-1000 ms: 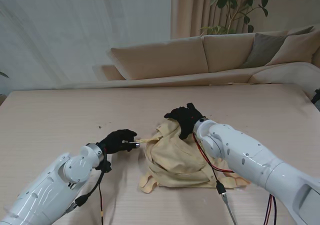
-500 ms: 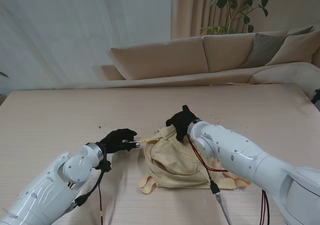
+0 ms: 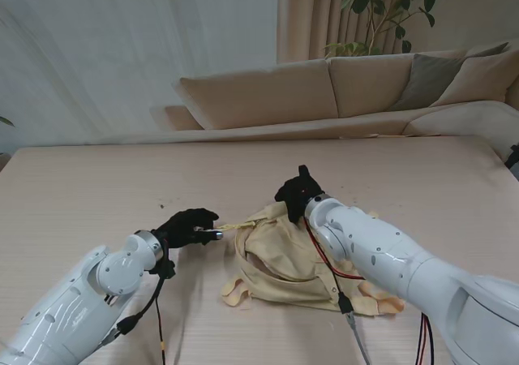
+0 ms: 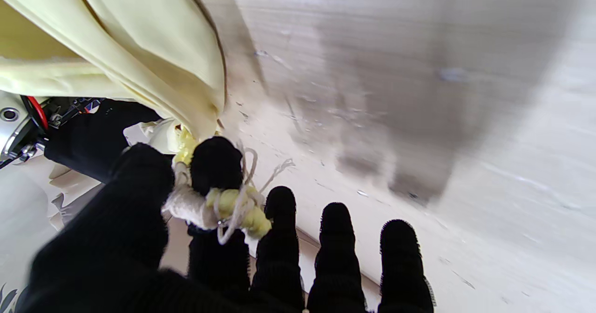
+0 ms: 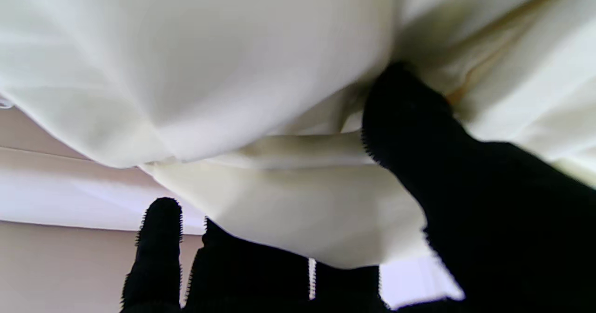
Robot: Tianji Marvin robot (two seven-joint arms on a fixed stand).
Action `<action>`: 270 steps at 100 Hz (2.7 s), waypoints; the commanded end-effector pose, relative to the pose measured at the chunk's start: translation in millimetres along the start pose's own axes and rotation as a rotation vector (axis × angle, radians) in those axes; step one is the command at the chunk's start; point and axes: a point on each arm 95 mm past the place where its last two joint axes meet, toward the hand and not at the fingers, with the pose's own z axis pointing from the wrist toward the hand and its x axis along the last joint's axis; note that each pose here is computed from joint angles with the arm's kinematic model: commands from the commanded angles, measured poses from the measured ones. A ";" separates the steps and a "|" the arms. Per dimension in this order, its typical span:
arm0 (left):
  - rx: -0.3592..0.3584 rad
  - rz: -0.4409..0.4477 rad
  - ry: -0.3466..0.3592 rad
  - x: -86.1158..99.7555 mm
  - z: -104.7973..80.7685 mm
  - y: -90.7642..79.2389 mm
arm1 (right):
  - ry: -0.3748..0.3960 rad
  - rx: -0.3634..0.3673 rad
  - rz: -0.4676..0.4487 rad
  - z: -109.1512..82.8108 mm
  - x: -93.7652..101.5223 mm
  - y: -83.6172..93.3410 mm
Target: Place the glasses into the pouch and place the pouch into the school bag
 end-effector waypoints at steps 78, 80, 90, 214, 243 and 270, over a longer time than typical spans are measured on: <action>0.039 -0.063 -0.006 15.5 -35.2 26.0 | -0.357 -0.002 -0.116 -28.8 -52.1 -19.3; 0.037 -0.067 -0.005 15.1 -33.0 25.7 | -0.345 -0.003 -0.105 -29.6 -51.9 -17.0; 0.021 -0.080 -0.001 13.5 -23.8 25.7 | -0.263 -0.041 -0.060 -32.5 -49.4 -2.3; 0.070 -0.034 0.026 15.3 -28.2 21.0 | 0.046 0.235 0.109 8.6 32.6 14.3; 0.085 -0.025 0.042 9.8 -14.8 -2.4 | -0.070 0.009 0.076 12.0 21.2 21.4; 0.075 -0.074 0.064 11.6 22.1 -19.7 | -0.284 -0.136 -0.028 12.7 5.0 11.1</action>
